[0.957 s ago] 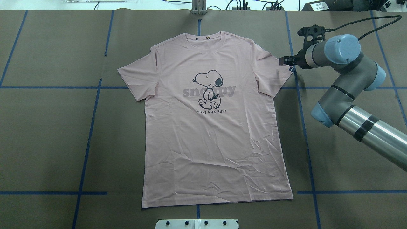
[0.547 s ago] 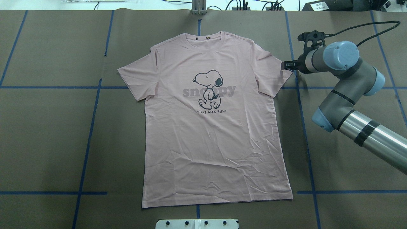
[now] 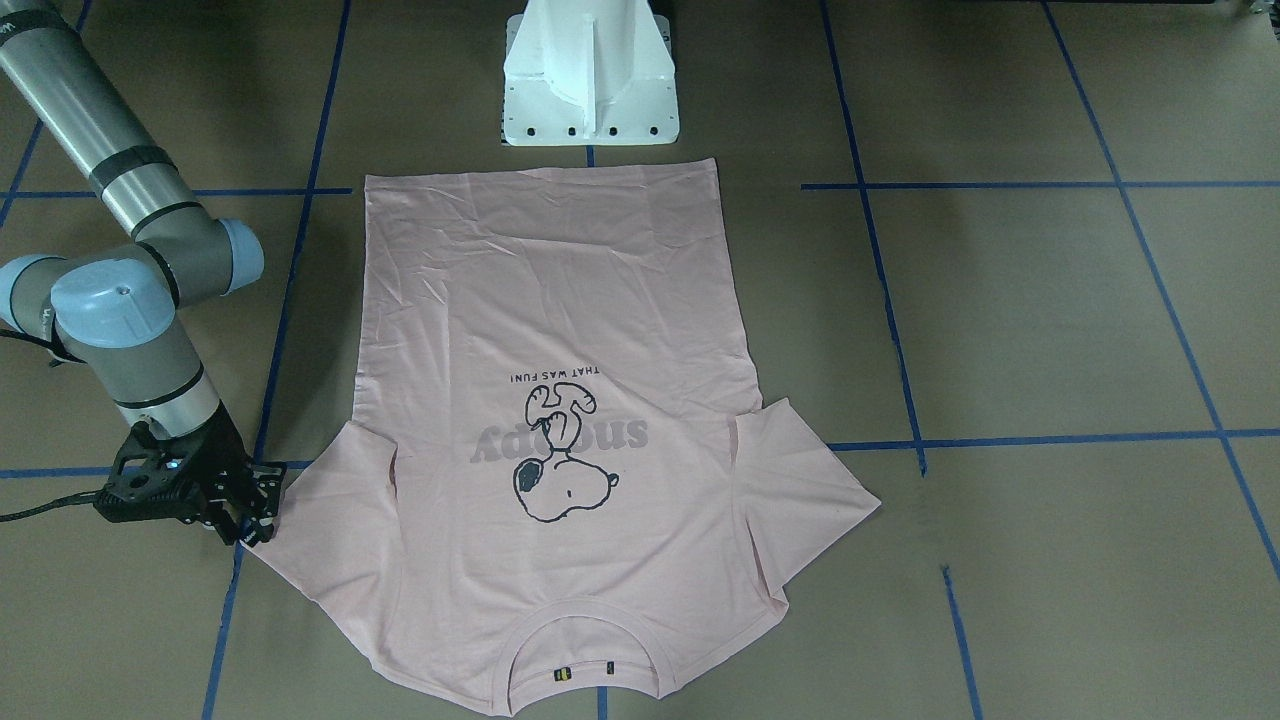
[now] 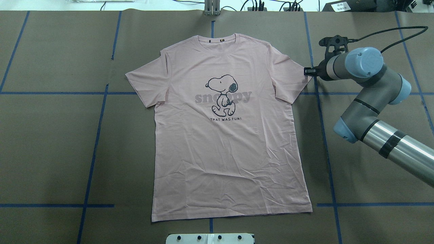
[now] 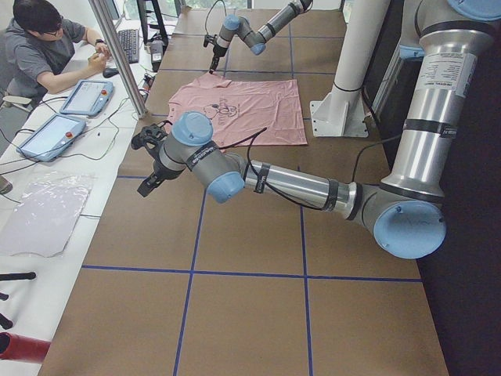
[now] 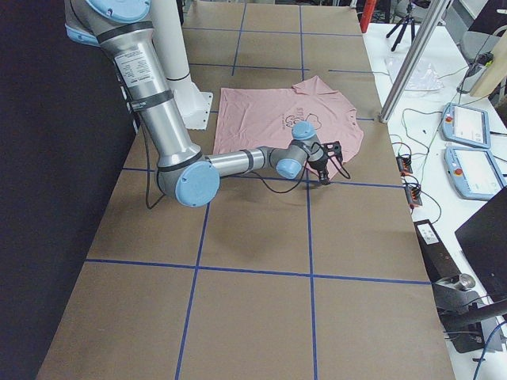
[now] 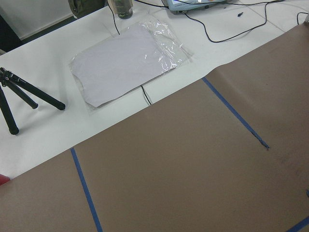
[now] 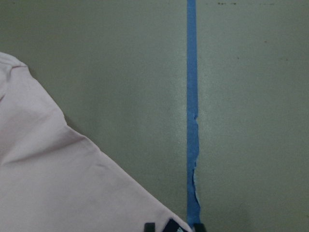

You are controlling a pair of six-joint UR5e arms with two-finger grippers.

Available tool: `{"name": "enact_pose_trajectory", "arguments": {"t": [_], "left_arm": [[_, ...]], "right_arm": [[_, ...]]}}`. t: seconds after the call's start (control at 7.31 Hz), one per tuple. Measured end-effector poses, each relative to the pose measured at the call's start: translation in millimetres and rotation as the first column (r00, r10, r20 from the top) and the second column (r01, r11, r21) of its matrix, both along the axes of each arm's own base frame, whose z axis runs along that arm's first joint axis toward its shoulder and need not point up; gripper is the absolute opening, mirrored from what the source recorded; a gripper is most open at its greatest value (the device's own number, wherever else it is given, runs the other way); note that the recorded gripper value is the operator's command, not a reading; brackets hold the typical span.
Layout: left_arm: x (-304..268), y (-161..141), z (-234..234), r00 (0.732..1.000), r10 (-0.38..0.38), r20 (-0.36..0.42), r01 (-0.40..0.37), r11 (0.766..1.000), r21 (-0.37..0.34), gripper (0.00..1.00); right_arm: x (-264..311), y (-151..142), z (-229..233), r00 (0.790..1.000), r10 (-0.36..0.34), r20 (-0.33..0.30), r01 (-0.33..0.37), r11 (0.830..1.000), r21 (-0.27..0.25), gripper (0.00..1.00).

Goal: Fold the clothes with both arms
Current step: 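Move the right gripper to the pink shirt's sleeve nearest it and grasp, then fold the sleeve inward toward the collar with the right gripper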

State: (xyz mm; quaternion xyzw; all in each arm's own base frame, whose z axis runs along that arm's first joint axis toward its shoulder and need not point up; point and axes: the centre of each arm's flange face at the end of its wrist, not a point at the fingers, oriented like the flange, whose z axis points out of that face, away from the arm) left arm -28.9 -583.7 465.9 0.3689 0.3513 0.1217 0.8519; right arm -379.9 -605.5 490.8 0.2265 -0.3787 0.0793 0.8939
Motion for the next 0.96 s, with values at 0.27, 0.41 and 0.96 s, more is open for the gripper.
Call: {"name": "enact_pose_trajectory", "arguments": {"t": [0.27,0.41,0.96], "left_arm": [[0,0,0,1.000,0.000,0.000,0.000,1.000,0.002,1.00],[0,0,0,1.000,-0.001,0.000,0.001,1.000,0.002,1.00],[0,0,-1,1.000,-0.002,-0.003,0.002,1.000,0.000,1.00]], "right_arm": [[-3,-1,-7,1.000,0.006,0.012,-0.006,1.000,-0.003,0.00],[-3,-1,-14,1.000,0.008,0.018,-0.008,1.000,0.000,0.00],[-21,7,-134,0.999,0.054,0.009,-0.053,0.997,-0.052,0.00]]}}
